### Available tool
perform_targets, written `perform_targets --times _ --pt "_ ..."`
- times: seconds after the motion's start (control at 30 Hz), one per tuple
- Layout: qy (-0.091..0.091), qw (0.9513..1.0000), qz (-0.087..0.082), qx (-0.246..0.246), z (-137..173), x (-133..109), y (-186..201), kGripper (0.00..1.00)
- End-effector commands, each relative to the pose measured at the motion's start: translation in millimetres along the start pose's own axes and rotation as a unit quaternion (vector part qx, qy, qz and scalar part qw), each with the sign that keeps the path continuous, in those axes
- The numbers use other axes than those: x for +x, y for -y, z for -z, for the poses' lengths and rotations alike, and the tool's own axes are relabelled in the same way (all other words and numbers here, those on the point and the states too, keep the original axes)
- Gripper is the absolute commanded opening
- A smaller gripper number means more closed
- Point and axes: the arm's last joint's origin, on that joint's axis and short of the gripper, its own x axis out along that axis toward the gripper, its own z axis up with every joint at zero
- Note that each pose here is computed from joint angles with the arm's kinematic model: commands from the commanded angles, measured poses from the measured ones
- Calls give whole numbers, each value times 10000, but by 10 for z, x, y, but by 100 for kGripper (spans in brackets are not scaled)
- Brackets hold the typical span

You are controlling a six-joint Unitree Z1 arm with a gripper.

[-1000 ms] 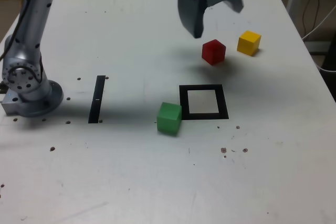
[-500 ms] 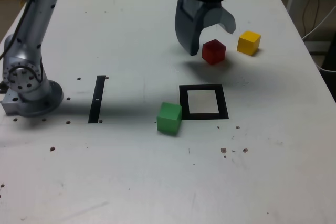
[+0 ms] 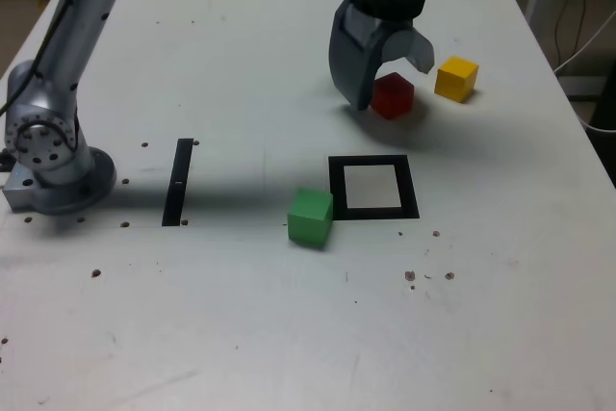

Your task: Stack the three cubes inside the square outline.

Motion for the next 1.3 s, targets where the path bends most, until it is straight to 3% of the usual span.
perform_targets --times 0.0,0.13,0.9,1.27 --pt "-95 9999 -36 -21 -24 53 -5 88" --pt "-147 9999 -51 -17 -44 88 1 83" --pt "27 9999 133 31 -171 50 38 58" --pt "35 9999 136 30 -173 58 38 41"
